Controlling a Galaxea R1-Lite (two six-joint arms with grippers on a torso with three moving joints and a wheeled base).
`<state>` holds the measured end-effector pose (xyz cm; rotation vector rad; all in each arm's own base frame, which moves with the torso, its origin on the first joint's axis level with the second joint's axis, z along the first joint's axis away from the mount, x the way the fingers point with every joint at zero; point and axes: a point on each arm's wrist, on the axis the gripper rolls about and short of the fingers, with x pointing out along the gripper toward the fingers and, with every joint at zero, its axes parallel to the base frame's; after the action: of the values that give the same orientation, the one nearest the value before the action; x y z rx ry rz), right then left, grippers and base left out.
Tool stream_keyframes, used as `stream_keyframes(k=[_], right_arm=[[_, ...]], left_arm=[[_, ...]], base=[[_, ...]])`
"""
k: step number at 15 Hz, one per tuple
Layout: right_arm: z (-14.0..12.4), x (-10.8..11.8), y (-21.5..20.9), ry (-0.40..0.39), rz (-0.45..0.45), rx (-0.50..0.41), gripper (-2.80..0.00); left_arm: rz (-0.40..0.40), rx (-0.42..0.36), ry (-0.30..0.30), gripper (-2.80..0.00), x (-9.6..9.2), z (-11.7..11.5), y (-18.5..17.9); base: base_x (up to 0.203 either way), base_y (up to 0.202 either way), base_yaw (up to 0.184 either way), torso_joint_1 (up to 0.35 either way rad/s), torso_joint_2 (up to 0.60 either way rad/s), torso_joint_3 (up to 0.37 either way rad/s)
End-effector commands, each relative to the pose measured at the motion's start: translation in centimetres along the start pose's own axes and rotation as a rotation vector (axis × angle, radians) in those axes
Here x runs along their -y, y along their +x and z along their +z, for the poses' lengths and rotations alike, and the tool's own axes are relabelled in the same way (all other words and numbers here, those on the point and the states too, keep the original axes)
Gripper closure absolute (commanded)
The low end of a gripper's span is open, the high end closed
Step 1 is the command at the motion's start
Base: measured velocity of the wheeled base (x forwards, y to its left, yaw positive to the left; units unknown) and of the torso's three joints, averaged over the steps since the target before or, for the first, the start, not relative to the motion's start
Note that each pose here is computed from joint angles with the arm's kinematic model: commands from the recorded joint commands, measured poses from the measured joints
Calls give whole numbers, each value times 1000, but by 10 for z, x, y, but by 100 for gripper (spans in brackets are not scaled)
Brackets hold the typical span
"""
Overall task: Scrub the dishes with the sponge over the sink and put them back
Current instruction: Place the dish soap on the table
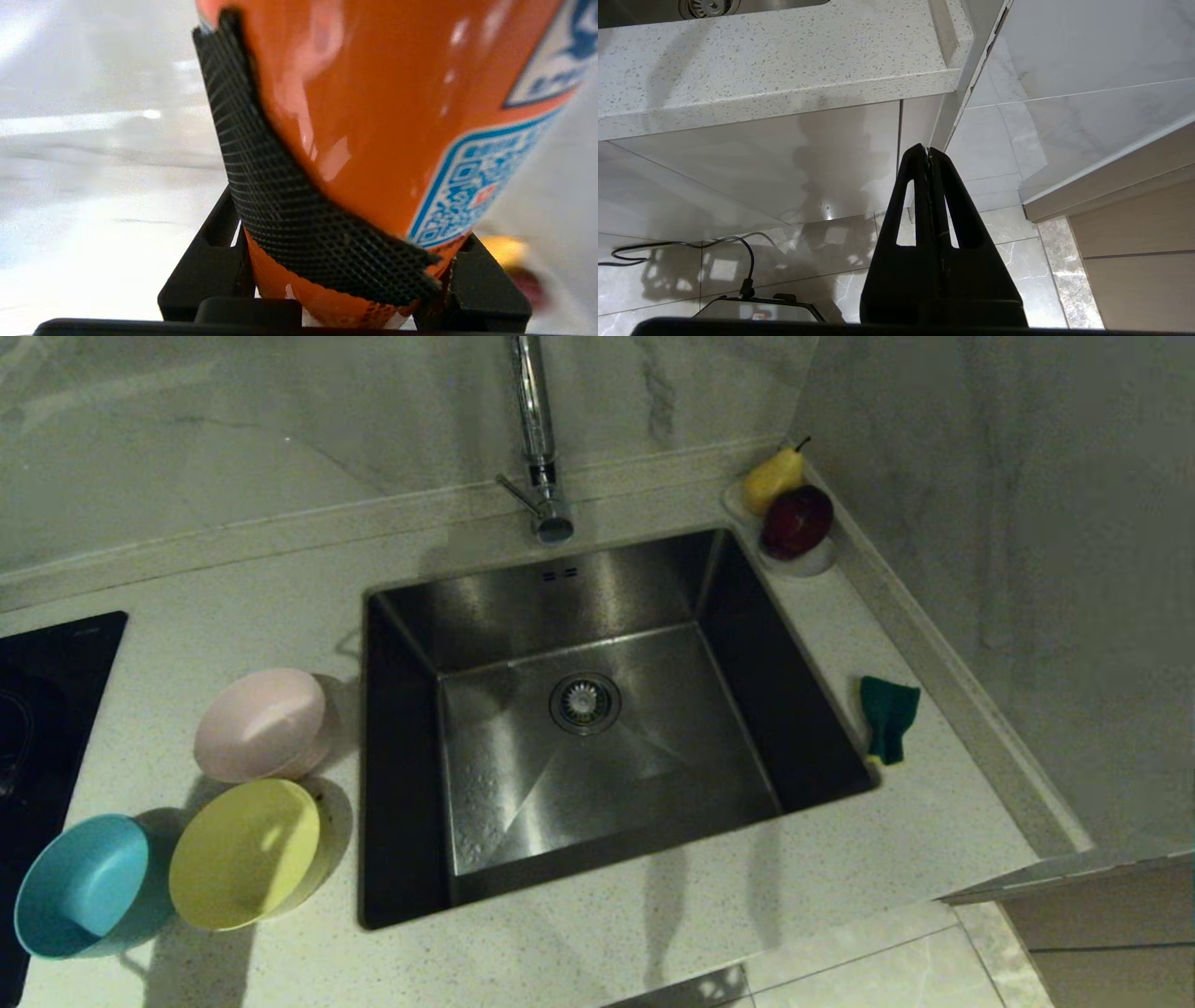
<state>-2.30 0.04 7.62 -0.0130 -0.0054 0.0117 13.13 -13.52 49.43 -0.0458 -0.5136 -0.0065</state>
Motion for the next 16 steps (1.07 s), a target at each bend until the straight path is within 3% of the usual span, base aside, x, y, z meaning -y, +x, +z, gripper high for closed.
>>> stream_keyframes(k=[1,4,8,11,14,16], right_arm=[[0,0,0,-1,1,-1,0],[0,0,0,-1,1,0,0],[0,0,0,-1,1,-1,0],[0,0,0,-1,1,0,0],[0,0,0,-1,1,1,0],[0,0,0,-1,1,-1,0]], left_arm=[[85,14,46,0,-43,6,2],[167,31,67,0,-84,5,6],[358,40,110,0,-141,-1,6],[460,-27,35,0,-166,-26,6],[577,-99,69,0,-191,-55,6],[614,-90,57,0,-204,-77,14]], base=[[0,0,0,0,0,0],[0,0,0,0,0,0],[0,0,0,0,0,0],[0,0,0,0,0,0],[0,0,0,0,0,0],[0,0,0,0,0,0]])
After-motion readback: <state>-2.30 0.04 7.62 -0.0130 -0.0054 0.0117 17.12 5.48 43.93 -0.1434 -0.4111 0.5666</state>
